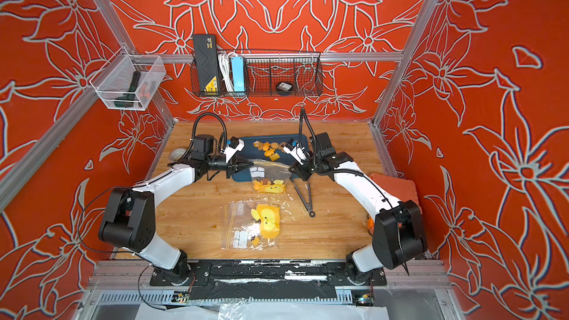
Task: Put the cookies into a resealable bag to prevent moisture
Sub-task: Close the ziploc bag at the center of the board.
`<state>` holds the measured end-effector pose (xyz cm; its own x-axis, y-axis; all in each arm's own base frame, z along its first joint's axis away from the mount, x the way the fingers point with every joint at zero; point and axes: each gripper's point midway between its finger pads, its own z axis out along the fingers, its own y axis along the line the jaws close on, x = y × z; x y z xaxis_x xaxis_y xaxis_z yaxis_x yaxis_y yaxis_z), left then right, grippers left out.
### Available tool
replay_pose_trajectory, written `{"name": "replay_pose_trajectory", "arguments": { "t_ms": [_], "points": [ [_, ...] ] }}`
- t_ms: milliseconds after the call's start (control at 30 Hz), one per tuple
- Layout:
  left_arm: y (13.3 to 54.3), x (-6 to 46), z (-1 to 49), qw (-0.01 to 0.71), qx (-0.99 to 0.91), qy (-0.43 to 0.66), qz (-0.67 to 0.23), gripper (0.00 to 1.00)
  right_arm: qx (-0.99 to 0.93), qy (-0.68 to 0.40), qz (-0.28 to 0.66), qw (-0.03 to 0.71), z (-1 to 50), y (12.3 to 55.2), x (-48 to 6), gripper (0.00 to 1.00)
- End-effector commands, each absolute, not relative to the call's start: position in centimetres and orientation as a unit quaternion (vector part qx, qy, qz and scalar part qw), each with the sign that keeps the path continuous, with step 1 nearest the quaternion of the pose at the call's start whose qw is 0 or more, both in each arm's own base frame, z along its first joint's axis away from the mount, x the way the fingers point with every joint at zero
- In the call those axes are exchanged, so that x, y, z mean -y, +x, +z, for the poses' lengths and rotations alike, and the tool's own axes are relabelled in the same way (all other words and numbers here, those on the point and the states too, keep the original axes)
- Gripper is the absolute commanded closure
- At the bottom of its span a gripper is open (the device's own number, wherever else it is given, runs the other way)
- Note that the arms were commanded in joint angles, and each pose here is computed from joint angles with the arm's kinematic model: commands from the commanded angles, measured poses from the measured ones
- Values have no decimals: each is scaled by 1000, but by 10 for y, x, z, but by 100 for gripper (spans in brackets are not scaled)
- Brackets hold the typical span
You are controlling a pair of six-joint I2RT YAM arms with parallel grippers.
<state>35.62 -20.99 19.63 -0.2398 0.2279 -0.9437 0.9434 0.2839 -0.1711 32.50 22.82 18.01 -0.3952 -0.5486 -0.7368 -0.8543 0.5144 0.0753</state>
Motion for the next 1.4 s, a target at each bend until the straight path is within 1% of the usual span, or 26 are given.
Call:
{"name": "replay_pose_trajectory", "arguments": {
  "t_ms": [0,67,167,200,233,267,300,367,400,433,500,633,733,933,1067,1133,1367],
  "points": [
    [359,209,202,442,-663,444,-411,100,-788,-438,251,351,192,323,-231,76],
    [359,209,202,442,-662,444,-411,100,-789,-438,253,349,190,323,-231,77],
    [359,209,203,442,-662,444,-411,100,-788,-439,259,345,189,322,-232,80],
    [359,209,203,442,-662,443,-412,100,-788,-440,260,344,188,322,-233,87],
    [359,210,204,443,-661,443,-413,100,-788,-439,262,343,188,322,-233,96],
    [359,210,205,443,-661,442,-414,100,-787,-440,264,343,188,321,-234,100],
    [359,210,208,445,-660,441,-414,91,-787,-439,266,343,188,321,-235,100],
    [359,211,217,456,-657,438,-410,55,-785,-440,270,341,189,320,-236,100],
    [357,212,224,466,-652,440,-405,30,-786,-441,271,339,188,320,-235,100],
    [356,213,230,474,-650,442,-396,24,-785,-442,273,337,188,319,-236,100],
    [359,216,238,484,-653,446,-374,19,-782,-443,278,338,191,318,-237,100],
    [363,235,247,483,-657,478,-326,18,-780,-444,283,338,191,317,-239,100],
    [366,257,240,462,-661,515,-291,18,-779,-445,284,338,191,317,-239,100],
    [373,290,228,424,-659,562,-265,18,-778,-445,285,339,192,317,-240,100],
    [367,305,225,403,-651,585,-268,21,-779,-445,284,338,190,318,-239,100],
    [367,308,221,398,-654,590,-258,25,-780,-444,283,338,189,318,-239,100],
    [370,307,210,383,-664,595,-244,47,-780,-444,284,339,189,319,-239,100]
  ]
}}
